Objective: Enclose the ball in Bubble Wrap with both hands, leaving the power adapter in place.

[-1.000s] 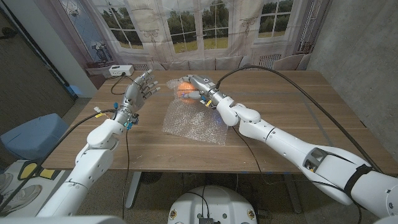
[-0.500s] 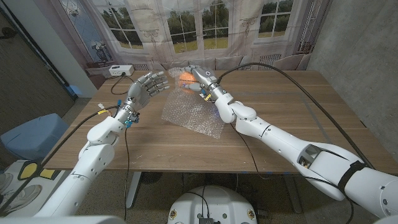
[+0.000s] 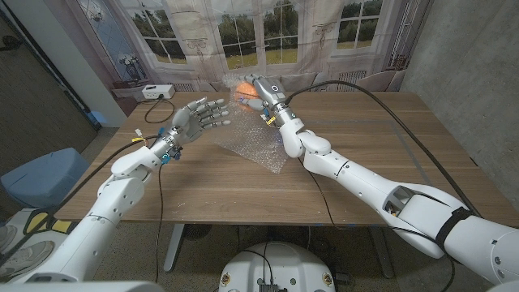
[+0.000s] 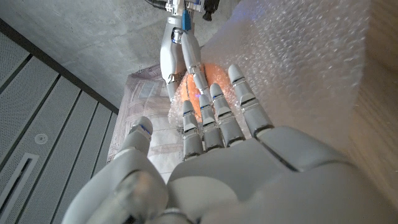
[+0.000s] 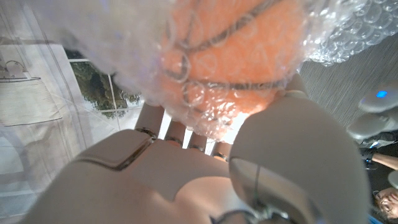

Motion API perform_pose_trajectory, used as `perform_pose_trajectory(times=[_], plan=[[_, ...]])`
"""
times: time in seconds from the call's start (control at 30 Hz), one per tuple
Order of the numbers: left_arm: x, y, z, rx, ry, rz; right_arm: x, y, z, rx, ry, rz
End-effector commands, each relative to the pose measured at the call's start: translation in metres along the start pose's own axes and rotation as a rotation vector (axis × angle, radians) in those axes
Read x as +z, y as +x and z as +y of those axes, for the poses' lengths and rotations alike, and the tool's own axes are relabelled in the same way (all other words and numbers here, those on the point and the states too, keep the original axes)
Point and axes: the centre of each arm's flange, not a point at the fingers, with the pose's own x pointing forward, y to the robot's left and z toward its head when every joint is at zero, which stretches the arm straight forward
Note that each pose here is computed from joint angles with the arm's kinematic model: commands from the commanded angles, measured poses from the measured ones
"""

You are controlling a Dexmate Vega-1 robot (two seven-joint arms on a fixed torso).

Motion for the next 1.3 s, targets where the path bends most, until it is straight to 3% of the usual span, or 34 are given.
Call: perform_pose_trajectory(times=[0.03,0.2,0.43,0.6,0.8,0.83,0.93,0.97,1.03,1.3], plan=[[-0.005,0.02,0.003,-0.098,-0.07,0.158,0.01,0.004,-0.024,-0.174,0.06,-0.002],[-0.009,0.028,0.004,-0.141,-0.102,0.178,0.023,0.004,-0.033,-0.249,0.077,-0.039],[-0.018,0.036,0.003,-0.145,-0.132,0.174,0.03,0.003,-0.038,-0.266,0.194,-0.103],[-0.023,0.045,-0.001,-0.169,-0.163,0.14,0.033,-0.004,-0.041,-0.262,0.174,-0.154],[-0.025,0.05,0.0,-0.13,-0.17,0.056,0.02,-0.01,-0.039,-0.157,0.234,-0.189],[-0.026,0.051,0.0,-0.113,-0.164,0.025,0.02,-0.014,-0.039,-0.162,0.221,-0.17],[-0.027,0.054,0.001,-0.075,-0.155,-0.026,0.013,-0.017,-0.04,-0.076,0.262,-0.238],[-0.028,0.055,0.001,-0.057,-0.163,-0.056,0.013,-0.019,-0.04,-0.056,0.242,-0.223],[-0.028,0.058,0.002,-0.044,-0.158,-0.095,0.009,-0.02,-0.039,-0.008,0.246,-0.255],[-0.023,0.063,0.0,-0.027,-0.122,-0.063,0.002,-0.026,-0.037,0.082,0.207,-0.283]])
